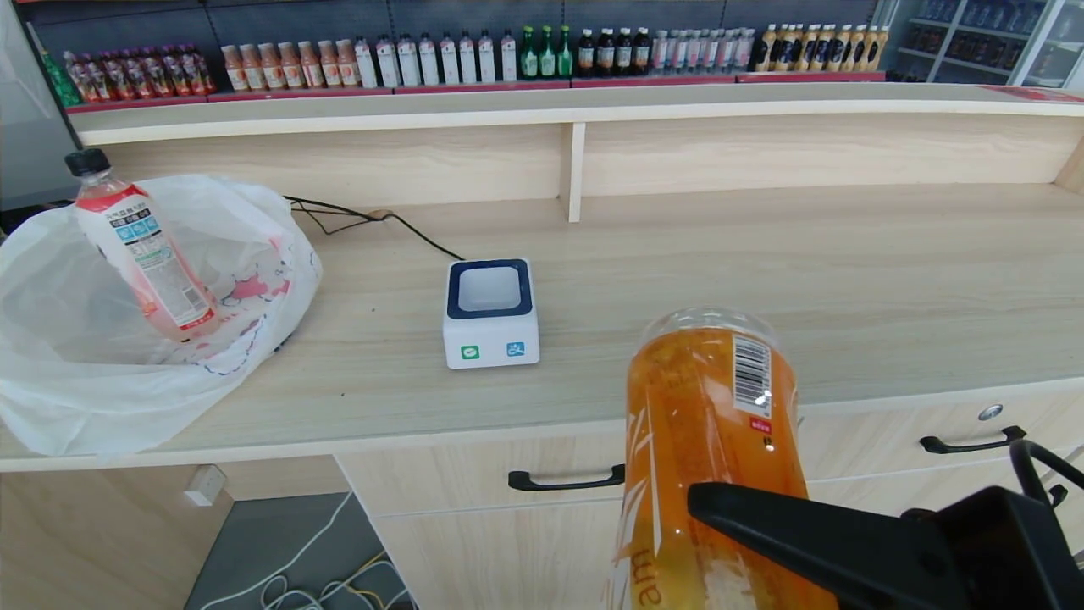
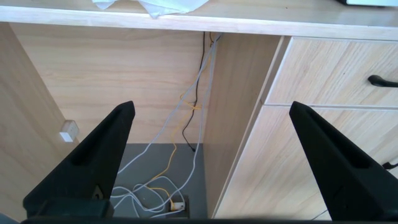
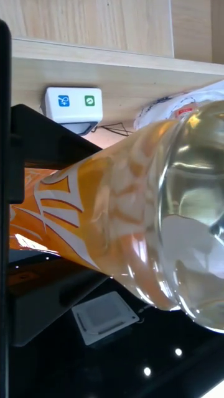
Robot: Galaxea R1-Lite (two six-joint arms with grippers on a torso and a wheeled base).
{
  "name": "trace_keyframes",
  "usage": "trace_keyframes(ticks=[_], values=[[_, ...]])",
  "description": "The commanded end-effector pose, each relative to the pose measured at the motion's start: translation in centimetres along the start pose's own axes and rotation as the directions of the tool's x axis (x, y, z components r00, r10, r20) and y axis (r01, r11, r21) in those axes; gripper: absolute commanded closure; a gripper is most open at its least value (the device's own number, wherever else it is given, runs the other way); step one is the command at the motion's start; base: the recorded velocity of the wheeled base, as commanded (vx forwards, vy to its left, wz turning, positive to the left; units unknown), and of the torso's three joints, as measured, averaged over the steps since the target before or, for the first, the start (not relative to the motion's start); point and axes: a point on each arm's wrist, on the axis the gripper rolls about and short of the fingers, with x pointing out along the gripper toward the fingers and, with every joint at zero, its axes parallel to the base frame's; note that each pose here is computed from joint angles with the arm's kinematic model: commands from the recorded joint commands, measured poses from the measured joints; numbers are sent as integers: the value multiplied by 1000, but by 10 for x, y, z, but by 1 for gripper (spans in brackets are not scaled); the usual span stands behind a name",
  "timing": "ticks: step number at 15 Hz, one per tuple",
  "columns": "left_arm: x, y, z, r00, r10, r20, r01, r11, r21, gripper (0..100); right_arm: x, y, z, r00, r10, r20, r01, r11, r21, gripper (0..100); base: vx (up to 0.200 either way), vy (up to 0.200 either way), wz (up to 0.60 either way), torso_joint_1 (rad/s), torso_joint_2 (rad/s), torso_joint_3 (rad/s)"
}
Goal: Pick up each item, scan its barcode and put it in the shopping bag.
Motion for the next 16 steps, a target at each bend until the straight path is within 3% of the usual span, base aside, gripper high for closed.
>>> trace_keyframes(ticks=[1, 7, 12, 16], values=[[0, 0, 0, 1000, 0, 0, 0, 1000, 0, 0, -1, -1, 0, 1000, -12, 1, 12, 1000, -3, 100, 0, 0, 0, 0, 0, 0], [0, 0, 0, 1000, 0, 0, 0, 1000, 0, 0, -5, -8, 5, 997, -70, 17, 70, 997, 27, 100, 0, 0, 0, 0, 0, 0], [0, 0, 0, 1000, 0, 0, 0, 1000, 0, 0, -3, -7, 4, 998, -68, -1, 66, 964, 257, 100, 0, 0, 0, 0, 0, 0], [0, 0, 0, 1000, 0, 0, 0, 1000, 0, 0, -1, -12, 2, 989, -79, -127, 125, 906, 405, 100, 0, 0, 0, 0, 0, 0]])
